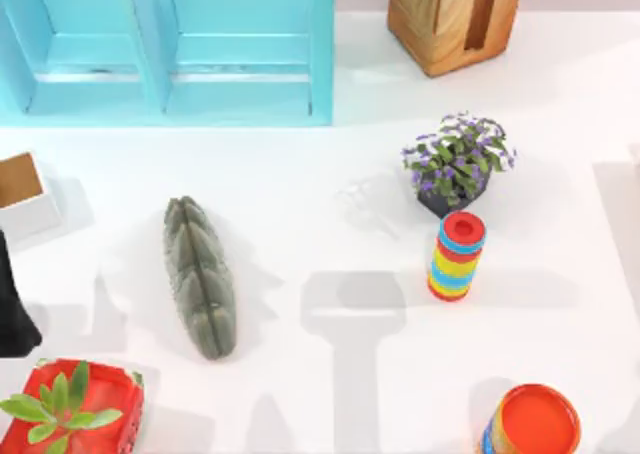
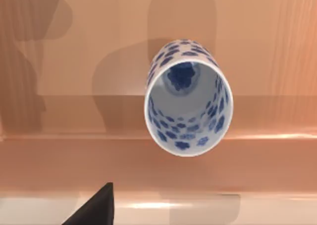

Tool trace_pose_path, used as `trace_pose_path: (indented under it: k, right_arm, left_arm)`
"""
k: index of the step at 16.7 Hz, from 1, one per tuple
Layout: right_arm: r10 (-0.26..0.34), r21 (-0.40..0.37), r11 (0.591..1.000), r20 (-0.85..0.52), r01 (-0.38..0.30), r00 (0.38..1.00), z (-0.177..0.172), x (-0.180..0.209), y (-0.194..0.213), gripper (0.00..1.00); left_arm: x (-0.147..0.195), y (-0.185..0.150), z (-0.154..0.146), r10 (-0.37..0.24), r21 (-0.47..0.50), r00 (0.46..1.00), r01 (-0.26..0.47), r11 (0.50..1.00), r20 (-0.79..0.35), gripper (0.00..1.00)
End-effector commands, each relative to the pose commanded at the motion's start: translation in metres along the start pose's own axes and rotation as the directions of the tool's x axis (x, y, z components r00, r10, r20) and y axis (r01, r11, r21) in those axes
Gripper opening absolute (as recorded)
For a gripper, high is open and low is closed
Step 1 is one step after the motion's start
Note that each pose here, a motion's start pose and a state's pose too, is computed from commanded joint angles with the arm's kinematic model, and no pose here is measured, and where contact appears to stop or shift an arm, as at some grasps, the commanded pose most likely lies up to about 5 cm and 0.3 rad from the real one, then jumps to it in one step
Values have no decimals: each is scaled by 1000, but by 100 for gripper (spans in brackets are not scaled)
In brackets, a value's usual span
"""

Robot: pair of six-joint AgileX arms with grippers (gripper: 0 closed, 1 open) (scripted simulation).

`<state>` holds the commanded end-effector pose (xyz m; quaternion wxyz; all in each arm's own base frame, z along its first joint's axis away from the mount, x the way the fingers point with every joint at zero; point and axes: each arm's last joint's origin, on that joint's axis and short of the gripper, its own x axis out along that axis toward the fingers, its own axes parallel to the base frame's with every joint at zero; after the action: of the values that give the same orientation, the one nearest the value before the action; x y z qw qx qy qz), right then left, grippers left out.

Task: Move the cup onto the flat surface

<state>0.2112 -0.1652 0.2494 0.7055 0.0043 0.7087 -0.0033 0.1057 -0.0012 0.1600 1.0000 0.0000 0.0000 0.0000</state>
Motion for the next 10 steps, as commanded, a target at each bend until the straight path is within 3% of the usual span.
trace_pose_path:
  k: [6, 10]
  right_arm:
    - [0, 0, 1000, 0, 0, 1000, 1, 4, 1, 100]
    - [0, 0, 1000, 0, 0, 1000, 3, 34, -2, 100]
  left_arm:
    - [0, 0, 0, 0, 0, 1000, 0, 1000, 0, 100]
    - [0, 0, 0, 0, 0, 1000, 0, 1000, 0, 100]
